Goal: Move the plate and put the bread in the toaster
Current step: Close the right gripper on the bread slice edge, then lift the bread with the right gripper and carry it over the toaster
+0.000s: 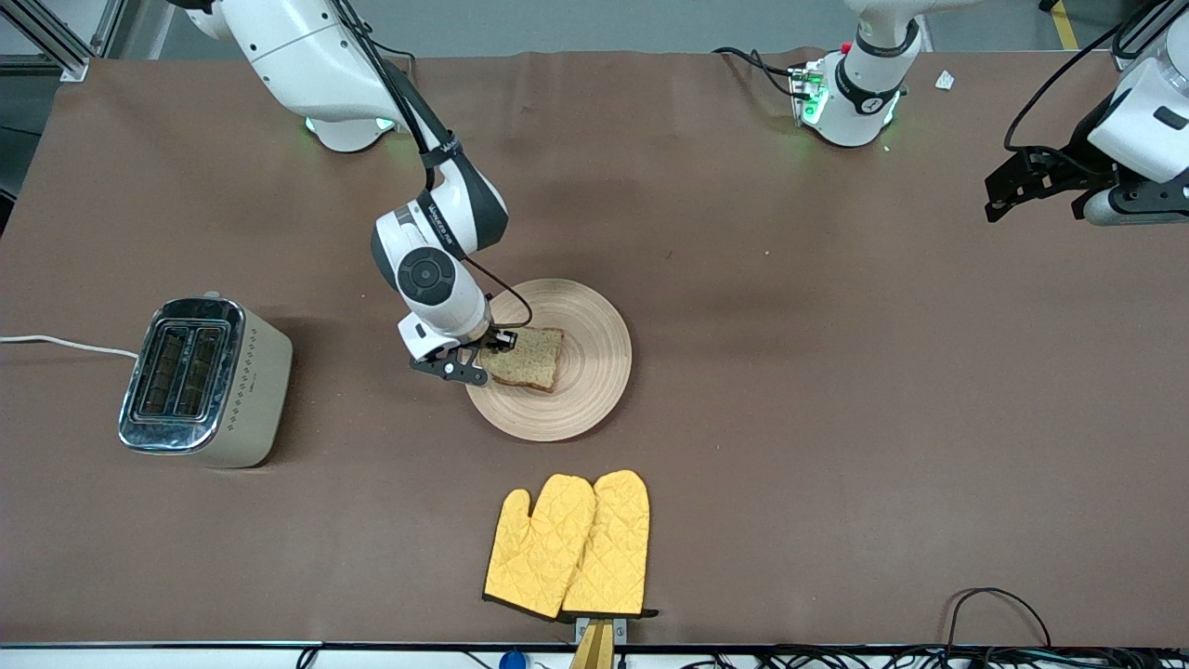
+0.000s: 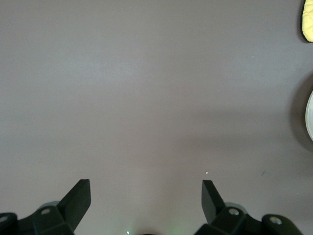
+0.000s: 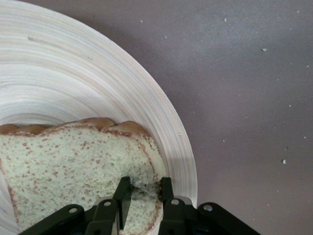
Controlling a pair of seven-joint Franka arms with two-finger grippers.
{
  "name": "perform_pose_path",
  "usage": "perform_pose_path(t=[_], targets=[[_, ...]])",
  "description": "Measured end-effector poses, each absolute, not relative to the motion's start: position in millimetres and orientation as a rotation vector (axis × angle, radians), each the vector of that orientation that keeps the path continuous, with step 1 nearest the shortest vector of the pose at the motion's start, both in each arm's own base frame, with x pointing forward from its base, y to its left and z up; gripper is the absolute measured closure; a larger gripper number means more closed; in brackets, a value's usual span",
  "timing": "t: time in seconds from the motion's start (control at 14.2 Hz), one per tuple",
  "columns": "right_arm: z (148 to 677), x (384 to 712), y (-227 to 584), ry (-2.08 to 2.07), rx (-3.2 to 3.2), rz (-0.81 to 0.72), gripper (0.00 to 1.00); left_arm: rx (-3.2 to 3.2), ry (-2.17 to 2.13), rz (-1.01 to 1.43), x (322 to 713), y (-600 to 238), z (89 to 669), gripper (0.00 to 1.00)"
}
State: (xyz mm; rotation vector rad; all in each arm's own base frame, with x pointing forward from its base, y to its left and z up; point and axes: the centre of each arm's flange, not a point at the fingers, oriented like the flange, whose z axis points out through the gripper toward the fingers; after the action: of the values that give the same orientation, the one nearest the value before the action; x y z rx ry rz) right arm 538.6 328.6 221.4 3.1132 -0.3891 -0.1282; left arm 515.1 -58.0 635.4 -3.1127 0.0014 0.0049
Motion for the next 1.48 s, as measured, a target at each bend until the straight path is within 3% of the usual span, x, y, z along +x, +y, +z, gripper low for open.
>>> perform_pose_path(t=[0.28,0.42,0.91,1.48], targets=[[222.1,539.3,328.6,-0.394,3.113,-0.126,0.70,-3.115,-0.001,0.007,518.7,-56.8,631.5,0.00],[222.2,540.9,328.7,-0.399,3.120,-0.110,0.83,-3.115,-0.001,0.006,519.2,-56.7,631.2,0.00],[219.9,541.7,329.3,-0.423,3.122,-0.098,0.98,-3.118,-0.003,0.017,524.7,-55.5,624.9,0.00],[227.1,542.4,332.9,-0.427,3.088,-0.159,0.98,-3.120,-0.004,0.017,527.7,-54.9,622.8,0.00]])
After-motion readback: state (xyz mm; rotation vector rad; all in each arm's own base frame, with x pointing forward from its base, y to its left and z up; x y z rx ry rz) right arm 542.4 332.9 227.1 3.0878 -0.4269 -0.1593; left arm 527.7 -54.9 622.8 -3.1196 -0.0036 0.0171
